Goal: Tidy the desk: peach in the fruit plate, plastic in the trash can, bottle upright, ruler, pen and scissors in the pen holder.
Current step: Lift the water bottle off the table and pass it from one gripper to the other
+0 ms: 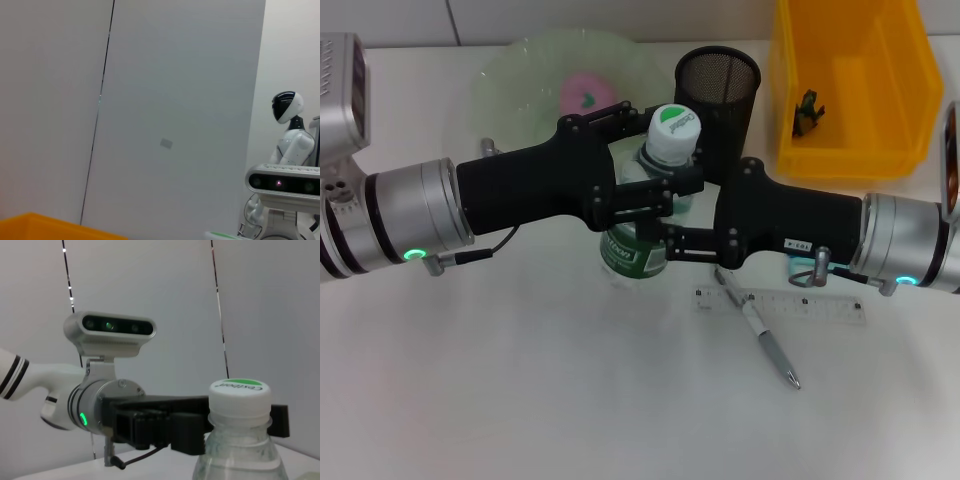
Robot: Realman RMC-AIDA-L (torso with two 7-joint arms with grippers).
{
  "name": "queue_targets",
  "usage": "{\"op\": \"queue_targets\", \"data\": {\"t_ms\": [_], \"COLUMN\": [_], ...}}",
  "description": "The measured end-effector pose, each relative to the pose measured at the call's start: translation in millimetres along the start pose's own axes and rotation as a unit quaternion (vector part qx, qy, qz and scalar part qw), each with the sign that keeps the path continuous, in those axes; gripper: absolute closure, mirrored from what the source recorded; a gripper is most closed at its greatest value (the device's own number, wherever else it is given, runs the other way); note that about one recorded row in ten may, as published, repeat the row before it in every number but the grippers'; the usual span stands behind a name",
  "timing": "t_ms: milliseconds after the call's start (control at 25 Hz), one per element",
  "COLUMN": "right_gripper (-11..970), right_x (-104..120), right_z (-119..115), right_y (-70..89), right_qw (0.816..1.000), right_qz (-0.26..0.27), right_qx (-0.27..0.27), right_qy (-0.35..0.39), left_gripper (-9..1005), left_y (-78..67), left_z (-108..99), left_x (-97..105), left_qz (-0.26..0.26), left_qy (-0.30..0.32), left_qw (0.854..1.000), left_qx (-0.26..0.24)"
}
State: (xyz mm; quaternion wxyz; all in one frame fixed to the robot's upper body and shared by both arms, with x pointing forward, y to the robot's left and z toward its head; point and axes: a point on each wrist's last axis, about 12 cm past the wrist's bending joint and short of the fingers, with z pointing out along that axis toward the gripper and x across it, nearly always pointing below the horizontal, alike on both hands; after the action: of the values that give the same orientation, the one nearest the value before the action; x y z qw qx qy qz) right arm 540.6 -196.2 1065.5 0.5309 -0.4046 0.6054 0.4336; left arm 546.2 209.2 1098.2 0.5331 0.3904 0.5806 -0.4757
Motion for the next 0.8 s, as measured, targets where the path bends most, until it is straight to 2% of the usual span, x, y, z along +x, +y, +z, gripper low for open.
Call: {"op": "queue_targets", "data": {"t_ms": [560,800], "right_gripper": [165,165], "right_x": [0.3,0.4], "right_z": [0.7,0.6], "right_y": [0.4,0.5], "right_qw": [1.000,1.000], "right_qz": [0.001,0.001], "right_qx": [-0.001,-0.001], "right_qy": [0.001,0.001], "left_gripper": [271,504], "left_y": [2.4,2.6], "left_z": [0.4,0.4], "left_x": [0.7,0.7], "left_qz": [0.001,0.001], "left_qy": [0.005,0.005], "left_qw": [1.000,1.000], "left_qx": [-0.009,-0.010]}}
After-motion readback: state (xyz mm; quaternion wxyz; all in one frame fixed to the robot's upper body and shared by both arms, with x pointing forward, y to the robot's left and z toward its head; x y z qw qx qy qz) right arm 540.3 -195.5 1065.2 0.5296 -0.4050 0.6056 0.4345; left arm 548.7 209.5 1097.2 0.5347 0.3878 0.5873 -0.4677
